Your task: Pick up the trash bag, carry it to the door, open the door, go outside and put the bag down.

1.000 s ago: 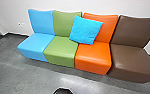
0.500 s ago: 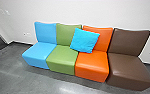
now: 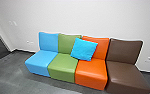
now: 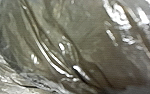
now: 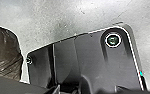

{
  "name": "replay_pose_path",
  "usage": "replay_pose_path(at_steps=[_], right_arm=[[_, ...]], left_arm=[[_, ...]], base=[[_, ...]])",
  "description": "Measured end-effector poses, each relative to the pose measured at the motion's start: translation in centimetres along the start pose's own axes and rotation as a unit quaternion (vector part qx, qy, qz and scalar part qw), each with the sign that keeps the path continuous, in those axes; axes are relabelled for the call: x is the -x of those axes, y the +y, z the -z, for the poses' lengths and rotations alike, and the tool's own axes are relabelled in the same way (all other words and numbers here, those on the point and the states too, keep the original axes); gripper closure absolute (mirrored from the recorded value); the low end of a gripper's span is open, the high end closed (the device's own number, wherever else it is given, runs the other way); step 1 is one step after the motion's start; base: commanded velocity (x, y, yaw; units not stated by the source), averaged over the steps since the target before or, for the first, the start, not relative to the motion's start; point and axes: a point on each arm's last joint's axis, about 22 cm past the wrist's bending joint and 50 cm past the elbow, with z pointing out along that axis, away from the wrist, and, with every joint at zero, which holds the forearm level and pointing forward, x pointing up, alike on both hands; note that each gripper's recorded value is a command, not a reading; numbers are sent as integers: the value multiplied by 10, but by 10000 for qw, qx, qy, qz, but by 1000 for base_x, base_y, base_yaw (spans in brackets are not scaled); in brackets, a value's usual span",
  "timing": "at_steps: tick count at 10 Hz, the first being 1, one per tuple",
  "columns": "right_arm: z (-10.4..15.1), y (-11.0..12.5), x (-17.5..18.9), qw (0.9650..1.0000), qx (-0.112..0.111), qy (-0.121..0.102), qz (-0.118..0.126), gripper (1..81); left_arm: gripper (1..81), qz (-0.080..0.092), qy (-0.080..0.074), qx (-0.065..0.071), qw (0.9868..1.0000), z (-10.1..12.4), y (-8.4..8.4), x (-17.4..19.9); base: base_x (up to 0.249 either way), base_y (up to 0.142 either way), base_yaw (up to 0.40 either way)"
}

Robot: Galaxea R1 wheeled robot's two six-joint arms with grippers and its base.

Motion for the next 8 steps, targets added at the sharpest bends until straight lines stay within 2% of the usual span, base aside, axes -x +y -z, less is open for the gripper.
replay_pose_path(at_steps=[4, 6, 7, 8], right_arm=[[6, -10, 29, 9992, 94, 235, 311, 10], [3, -21, 42, 9988, 86, 263, 391, 10], [4, -24, 52, 9989, 77, 216, 402, 10], [7, -24, 60, 9990, 107, 187, 403, 10]], left_arm=[[811, -157, 378, -3, 9992, -5, 34, 15], [811, -189, 330, 102, 9992, -16, 58, 36], [811, -176, 283, 93, 9994, -18, 63, 46], [811, -186, 279, 16, 9994, -18, 61, 49]], base=[[0, 0, 0], [0, 0, 0], [0, 0, 0], [0, 0, 0]])
